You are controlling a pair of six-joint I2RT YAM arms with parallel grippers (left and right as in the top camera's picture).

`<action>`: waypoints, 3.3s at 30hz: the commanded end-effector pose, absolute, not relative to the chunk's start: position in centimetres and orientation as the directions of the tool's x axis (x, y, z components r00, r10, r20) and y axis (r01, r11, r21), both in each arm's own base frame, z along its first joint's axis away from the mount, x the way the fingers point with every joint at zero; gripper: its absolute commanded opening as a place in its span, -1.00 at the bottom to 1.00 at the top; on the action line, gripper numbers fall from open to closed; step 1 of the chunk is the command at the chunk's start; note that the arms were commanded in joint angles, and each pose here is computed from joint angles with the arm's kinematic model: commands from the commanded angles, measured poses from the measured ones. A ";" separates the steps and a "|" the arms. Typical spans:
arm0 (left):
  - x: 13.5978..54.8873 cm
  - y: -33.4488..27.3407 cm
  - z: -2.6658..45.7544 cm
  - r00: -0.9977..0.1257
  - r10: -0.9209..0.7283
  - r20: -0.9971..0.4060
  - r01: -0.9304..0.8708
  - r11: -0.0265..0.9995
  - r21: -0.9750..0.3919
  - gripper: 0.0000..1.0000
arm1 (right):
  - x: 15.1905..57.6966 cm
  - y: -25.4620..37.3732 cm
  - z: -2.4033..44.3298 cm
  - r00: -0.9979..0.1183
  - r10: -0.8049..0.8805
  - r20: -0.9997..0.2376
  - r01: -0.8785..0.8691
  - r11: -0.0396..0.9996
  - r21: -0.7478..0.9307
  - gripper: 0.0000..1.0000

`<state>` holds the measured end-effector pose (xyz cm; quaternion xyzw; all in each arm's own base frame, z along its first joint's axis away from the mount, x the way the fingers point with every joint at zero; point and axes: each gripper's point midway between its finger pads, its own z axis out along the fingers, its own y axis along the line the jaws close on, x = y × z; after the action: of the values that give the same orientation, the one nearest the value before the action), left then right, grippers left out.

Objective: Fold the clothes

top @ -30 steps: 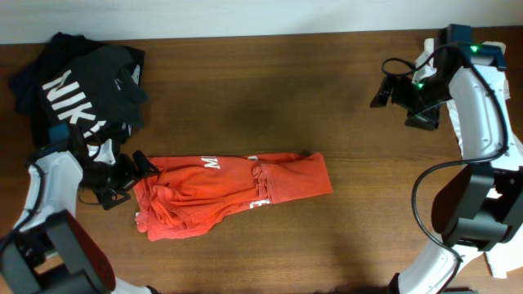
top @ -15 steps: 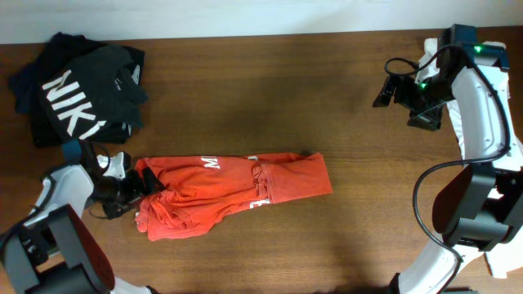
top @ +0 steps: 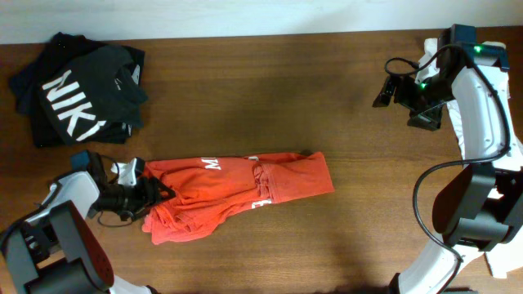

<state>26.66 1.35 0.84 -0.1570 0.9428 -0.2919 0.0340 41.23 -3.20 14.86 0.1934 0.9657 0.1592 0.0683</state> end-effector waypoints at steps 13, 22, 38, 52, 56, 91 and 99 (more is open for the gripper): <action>28.8 5.0 4.9 -0.873 -0.462 0.154 -0.485 0.794 -0.367 -0.99 | 41.3 -3.4 15.4 -0.915 0.394 -0.089 0.347 0.879 0.329 0.98; 31.3 0.0 13.9 -0.938 -0.324 0.125 -0.345 0.914 -0.215 -0.99 | 41.3 -3.4 15.4 -0.915 0.394 -0.089 0.347 0.879 0.329 0.97; 32.5 -22.9 10.0 -0.998 0.055 -0.002 0.053 0.953 -0.299 -0.99 | 41.3 -3.4 15.4 -0.915 0.394 -0.089 0.347 0.878 0.329 0.97; 33.3 -25.9 12.0 -0.997 0.055 -0.046 0.067 0.946 -0.318 -1.00 | 41.3 -3.4 15.4 -0.915 0.394 -0.089 0.347 0.878 0.329 0.97; 33.1 -26.1 15.2 -0.994 0.088 -0.058 0.102 0.942 -0.318 -0.99 | 41.3 -3.4 15.4 -0.915 0.394 -0.089 0.347 0.878 0.329 0.98; 30.5 -29.3 17.9 -0.954 0.301 0.012 0.291 0.930 -0.226 0.37 | 41.3 -3.4 15.4 -0.915 0.394 -0.089 0.347 0.879 0.329 0.97; 28.1 -27.1 14.7 -0.929 0.329 0.167 0.303 0.939 -0.165 0.46 | 41.3 -3.4 15.4 -0.915 0.394 -0.089 0.347 0.879 0.329 0.97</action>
<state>29.32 -26.43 16.36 0.1339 0.9840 -0.0841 -0.0818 41.23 -3.20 14.86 0.1934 0.9657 0.1592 0.0683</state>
